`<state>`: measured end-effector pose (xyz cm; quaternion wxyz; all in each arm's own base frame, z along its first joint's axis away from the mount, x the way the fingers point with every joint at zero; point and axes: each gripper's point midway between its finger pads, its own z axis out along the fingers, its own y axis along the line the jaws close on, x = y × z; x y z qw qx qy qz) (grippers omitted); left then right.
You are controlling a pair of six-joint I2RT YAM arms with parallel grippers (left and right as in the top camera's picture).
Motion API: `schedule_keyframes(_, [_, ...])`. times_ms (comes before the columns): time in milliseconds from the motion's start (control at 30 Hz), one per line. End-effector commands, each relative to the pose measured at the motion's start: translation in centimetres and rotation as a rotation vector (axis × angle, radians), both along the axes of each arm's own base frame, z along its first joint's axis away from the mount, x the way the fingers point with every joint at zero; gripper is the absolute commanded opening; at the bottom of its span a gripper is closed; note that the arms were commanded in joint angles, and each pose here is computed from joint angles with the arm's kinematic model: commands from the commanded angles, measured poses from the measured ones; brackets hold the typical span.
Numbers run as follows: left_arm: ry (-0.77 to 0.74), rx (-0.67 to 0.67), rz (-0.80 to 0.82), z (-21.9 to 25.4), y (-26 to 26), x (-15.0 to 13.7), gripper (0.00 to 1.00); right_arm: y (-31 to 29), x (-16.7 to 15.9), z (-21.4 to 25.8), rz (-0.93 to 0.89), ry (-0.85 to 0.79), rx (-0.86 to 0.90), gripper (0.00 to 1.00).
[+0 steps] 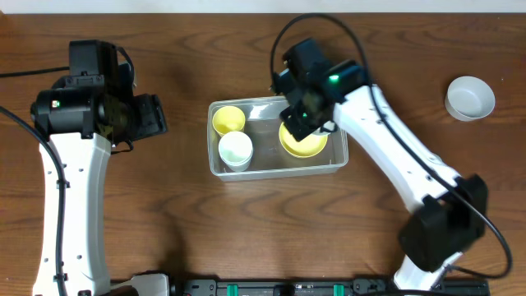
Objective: Pack container
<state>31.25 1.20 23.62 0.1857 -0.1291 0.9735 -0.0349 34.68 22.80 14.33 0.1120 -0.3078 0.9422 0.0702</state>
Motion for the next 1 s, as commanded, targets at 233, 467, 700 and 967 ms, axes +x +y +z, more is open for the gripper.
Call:
schedule_keyframes(233, [0.016, 0.000, 0.014, -0.4, 0.2, -0.2, 0.71, 0.0, 0.8, -4.1, 0.044, 0.043, -0.075, 0.38])
schedule_keyframes(467, [0.021, 0.000, 0.014, -0.4, 0.2, -0.3, 0.71, -2.9, 4.3, 0.3, -0.140, -0.101, -0.084, 0.45])
schedule_keyframes(700, [0.020, 0.000, 0.014, -0.4, 0.2, -0.3, 0.71, -16.3, 10.7, 7.4, -0.556, -0.360, -0.112, 0.87])
schedule_keyframes(967, [0.020, 0.000, 0.014, -0.4, 0.2, -0.3, 0.71, -31.6, 14.1, 5.2, -0.794, -0.370, -0.078, 0.91])
